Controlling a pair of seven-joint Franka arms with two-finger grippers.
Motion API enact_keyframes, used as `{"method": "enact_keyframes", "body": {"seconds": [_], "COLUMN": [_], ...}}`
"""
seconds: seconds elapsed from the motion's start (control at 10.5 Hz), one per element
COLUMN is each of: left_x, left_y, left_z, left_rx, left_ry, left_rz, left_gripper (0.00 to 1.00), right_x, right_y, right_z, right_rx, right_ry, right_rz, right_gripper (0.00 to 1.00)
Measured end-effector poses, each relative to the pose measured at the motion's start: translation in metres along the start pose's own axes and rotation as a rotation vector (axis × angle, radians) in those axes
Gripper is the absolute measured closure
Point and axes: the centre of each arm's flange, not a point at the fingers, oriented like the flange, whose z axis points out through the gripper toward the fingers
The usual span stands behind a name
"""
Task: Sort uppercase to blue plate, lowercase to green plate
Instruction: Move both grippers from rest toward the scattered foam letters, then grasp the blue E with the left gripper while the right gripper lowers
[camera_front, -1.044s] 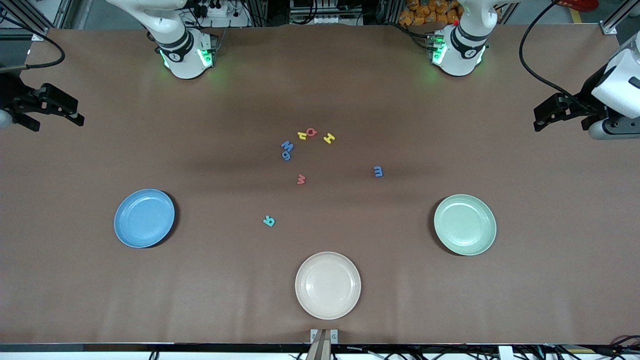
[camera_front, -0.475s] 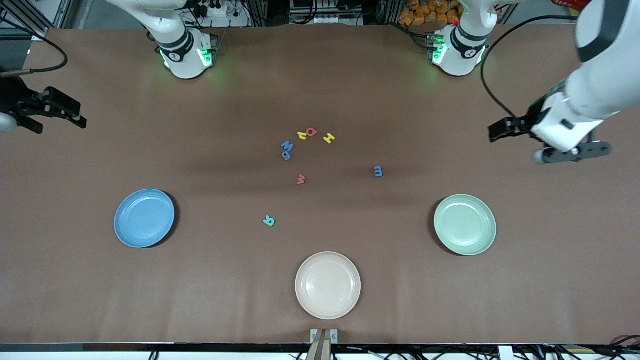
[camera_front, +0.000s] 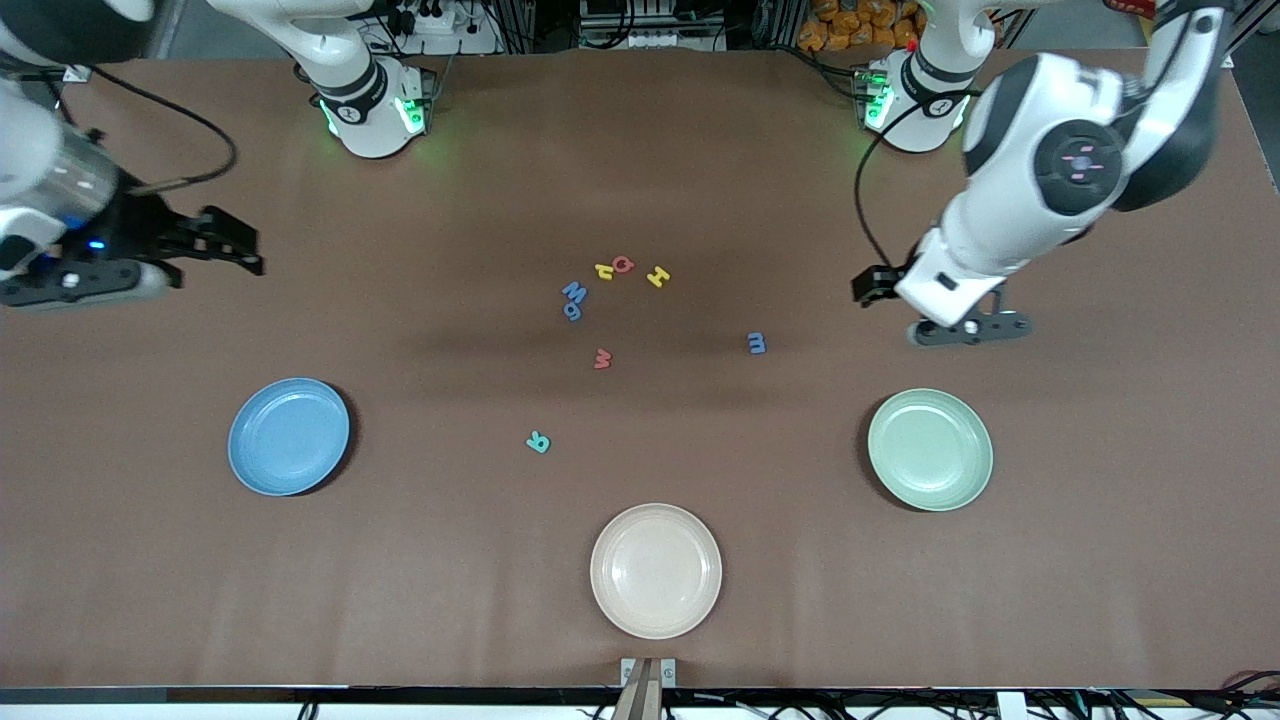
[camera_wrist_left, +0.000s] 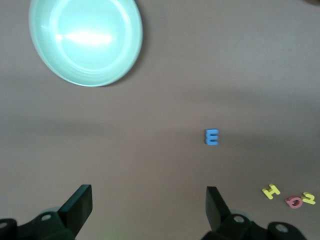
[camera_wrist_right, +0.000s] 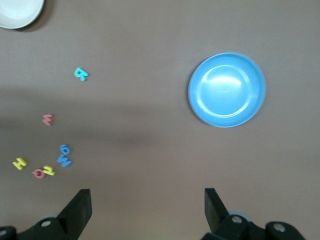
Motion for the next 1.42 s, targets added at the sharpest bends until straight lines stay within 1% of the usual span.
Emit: {"method": "enact_keyframes", "body": {"seconds": [0.19,0.28,0.57,0.66,0.76,0.95,1.14,1.42], "left_x": [-0.007,-0.008,-0.014,-0.015,-0.017,-0.018,-0.018,-0.025], "left_y": [0.021,0.033,0.065,0.074,0.083,0.096,0.103,0.117], "left_z": [0.032,0.057,0.107,0.122,0.138,0.167,0.188,0.222], "left_rx": [-0.002,-0.01,-0.015,-0.013,-0.009,-0.014,-0.026,0.018], "left_ry": [0.0,-0.004,0.012,0.017,0.017,0.018,0.024,0.062], "left_rz": [0.03,0.046,0.051,0.063,0.084,0.107,0.103,0.099], "left_gripper": [0.0,0.0,0.0,0.0,0.0,0.0,0.0,0.0], "right_x": [-0.005,-0.008,-0.014,-0.016,-0.017,-0.021,-0.025,-0.019], "right_y": [-0.045,-0.064,-0.088,-0.092,-0.097,-0.114,-0.135,-0.155], "right_z": [0.026,0.05,0.092,0.101,0.11,0.139,0.171,0.216], "right_rx": [-0.011,-0.018,-0.03,-0.032,-0.031,-0.017,-0.024,-0.035], "right_ry": [-0.024,-0.035,-0.044,-0.044,-0.032,0.009,0.001,-0.016], "right_rz": [0.017,0.046,0.16,0.212,0.272,0.398,0.528,0.697], "right_gripper": [0.0,0.0,0.0,0.0,0.0,0.0,0.0,0.0]}}
